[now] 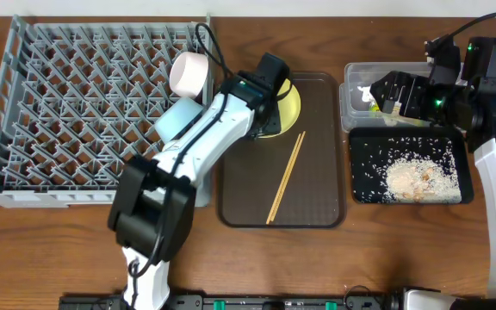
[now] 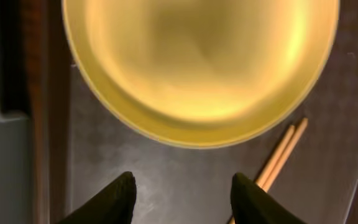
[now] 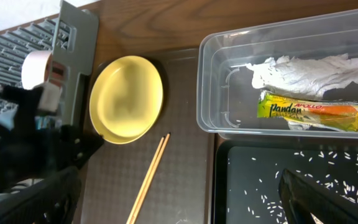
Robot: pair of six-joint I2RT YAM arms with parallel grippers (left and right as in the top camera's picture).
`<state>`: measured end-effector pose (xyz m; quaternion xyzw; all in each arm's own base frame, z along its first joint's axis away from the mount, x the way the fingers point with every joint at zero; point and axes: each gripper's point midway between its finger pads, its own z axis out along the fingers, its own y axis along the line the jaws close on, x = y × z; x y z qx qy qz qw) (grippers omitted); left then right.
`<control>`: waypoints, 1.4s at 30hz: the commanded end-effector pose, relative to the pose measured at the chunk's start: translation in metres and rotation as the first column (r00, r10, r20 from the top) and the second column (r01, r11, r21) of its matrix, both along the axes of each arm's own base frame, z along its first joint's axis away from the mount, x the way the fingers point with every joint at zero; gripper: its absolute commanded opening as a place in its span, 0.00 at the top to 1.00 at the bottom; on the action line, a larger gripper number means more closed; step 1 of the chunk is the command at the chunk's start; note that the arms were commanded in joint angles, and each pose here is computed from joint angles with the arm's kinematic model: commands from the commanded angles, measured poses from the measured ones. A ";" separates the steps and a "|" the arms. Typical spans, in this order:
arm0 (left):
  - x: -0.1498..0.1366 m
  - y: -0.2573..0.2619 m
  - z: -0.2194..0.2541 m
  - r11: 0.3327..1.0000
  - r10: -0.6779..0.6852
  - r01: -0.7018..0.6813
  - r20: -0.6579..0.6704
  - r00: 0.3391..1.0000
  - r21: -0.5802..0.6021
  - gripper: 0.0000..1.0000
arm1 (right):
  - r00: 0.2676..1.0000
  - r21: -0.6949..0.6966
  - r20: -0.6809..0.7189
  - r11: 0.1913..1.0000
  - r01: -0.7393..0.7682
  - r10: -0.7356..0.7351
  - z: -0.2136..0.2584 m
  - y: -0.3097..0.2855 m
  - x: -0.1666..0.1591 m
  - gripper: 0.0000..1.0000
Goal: Sort waste into correct bins and load items into the dishwasher
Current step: 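Move the left gripper over the yellow plate and grasp its rim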
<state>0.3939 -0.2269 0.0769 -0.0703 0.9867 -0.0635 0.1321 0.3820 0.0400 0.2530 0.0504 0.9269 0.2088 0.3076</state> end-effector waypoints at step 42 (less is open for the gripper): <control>0.009 -0.062 -0.073 0.991 -0.037 0.032 -0.037 0.999 -0.133 0.63 | 1.000 0.004 0.000 1.000 0.001 -0.001 0.001 0.002 0.000 0.01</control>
